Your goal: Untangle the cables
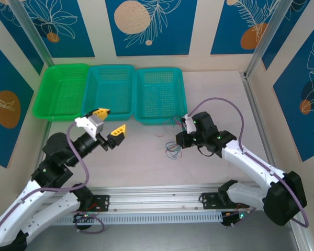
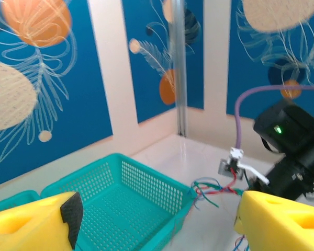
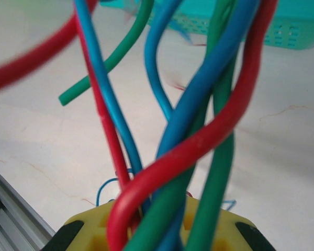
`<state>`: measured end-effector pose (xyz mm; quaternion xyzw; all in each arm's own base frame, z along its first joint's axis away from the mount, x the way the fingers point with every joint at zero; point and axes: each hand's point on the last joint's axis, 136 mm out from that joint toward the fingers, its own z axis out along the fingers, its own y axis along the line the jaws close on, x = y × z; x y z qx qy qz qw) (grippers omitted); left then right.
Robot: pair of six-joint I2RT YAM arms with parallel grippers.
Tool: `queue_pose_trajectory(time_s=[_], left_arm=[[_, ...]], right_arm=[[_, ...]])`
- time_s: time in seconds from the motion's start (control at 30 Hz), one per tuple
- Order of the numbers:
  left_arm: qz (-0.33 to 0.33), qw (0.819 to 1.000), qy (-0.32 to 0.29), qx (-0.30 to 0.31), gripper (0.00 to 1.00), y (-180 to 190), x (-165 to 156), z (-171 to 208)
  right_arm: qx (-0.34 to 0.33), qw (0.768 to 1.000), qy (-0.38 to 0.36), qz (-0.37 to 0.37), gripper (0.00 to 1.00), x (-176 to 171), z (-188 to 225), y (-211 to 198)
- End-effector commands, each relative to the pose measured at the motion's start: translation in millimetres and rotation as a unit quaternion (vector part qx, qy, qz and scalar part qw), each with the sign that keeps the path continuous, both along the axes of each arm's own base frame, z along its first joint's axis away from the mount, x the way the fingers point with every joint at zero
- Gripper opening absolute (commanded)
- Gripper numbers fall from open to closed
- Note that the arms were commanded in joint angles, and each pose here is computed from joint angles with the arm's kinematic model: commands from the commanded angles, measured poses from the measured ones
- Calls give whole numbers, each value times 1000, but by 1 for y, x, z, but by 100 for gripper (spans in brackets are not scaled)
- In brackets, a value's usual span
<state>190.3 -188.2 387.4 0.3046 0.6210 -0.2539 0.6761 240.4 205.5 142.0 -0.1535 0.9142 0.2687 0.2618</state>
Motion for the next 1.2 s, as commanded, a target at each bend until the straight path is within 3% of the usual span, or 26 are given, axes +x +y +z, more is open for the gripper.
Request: queue_pose_trajectory(time_s=[0.0, 0.2, 0.4, 0.63, 0.77, 0.83, 0.9, 1.07, 1.17], left_arm=[[-82, 991, 37, 100, 80, -30, -7, -41], [-167, 973, 87, 137, 81, -73, 1, -79], [-199, 964, 93, 152, 82, -93, 9, -132], [-201, 972, 50, 109, 83, -101, 16, -142], [-176, 979, 17, 98, 81, -103, 29, -138], [-154, 982, 12, 106, 74, -101, 38, -140], [-143, 982, 15, 120, 59, -101, 44, -146], [-135, 982, 36, 130, 0, -98, 46, -156], [-121, 984, 41, 122, 0, -92, 45, -154]], right_arm=[[-36, 999, -3, 22, 11, -2, -1, 4], [-39, 997, -6, 69, 11, -15, 0, 24], [4, 993, -25, 118, 10, -31, 26, 40], [99, 972, -42, 210, 10, -64, 70, 67], [113, 962, -49, 244, 10, -77, 81, 79], [113, 960, -49, 251, 11, -80, 82, 82], [112, 960, -54, 250, 10, -80, 84, 83], [64, 977, -68, 189, 10, -59, 72, 71], [2, 992, -80, 96, 15, -31, 52, 48]])
